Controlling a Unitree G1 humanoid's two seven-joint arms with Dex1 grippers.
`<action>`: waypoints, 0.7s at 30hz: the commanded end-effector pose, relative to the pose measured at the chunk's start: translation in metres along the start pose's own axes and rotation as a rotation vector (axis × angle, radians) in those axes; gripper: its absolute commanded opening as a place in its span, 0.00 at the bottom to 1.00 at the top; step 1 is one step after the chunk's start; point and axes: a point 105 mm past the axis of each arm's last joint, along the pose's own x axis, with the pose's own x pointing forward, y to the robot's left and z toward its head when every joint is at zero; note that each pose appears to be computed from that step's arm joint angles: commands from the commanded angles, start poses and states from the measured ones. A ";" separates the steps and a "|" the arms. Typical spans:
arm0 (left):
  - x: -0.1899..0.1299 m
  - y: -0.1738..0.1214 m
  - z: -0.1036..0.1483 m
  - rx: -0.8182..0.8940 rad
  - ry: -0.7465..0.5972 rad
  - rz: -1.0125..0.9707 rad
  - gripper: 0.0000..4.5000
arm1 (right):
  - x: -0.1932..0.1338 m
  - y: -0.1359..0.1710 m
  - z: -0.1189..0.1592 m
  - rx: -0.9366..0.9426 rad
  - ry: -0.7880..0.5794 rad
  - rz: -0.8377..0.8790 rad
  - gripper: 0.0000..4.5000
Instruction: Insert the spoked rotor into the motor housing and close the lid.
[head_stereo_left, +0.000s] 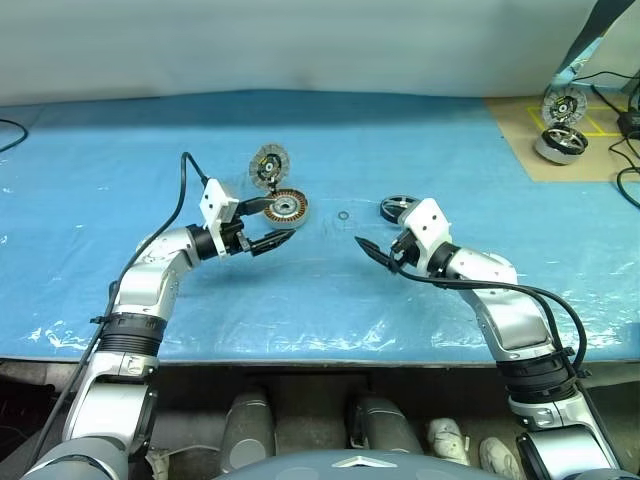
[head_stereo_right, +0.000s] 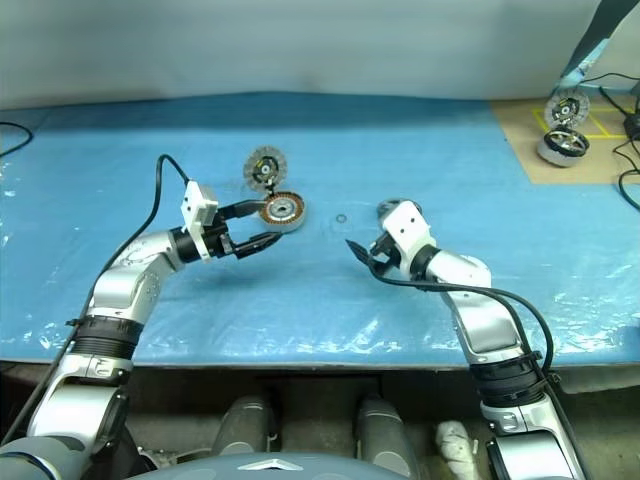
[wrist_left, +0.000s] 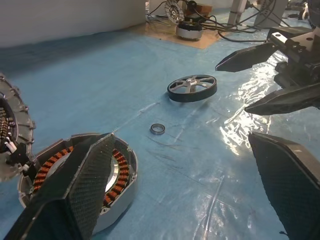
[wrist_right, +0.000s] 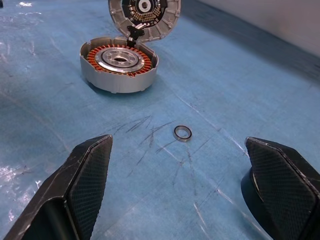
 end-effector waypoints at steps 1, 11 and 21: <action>-0.007 0.010 0.015 0.044 -0.020 0.004 1.00 | -0.001 0.005 0.015 -0.062 -0.038 0.035 1.00; -0.023 0.011 -0.007 0.014 0.047 0.033 1.00 | 0.010 0.003 0.020 -0.093 -0.044 0.070 1.00; -0.046 0.016 -0.015 0.004 0.069 0.120 1.00 | 0.053 0.012 0.032 -0.185 -0.070 0.180 1.00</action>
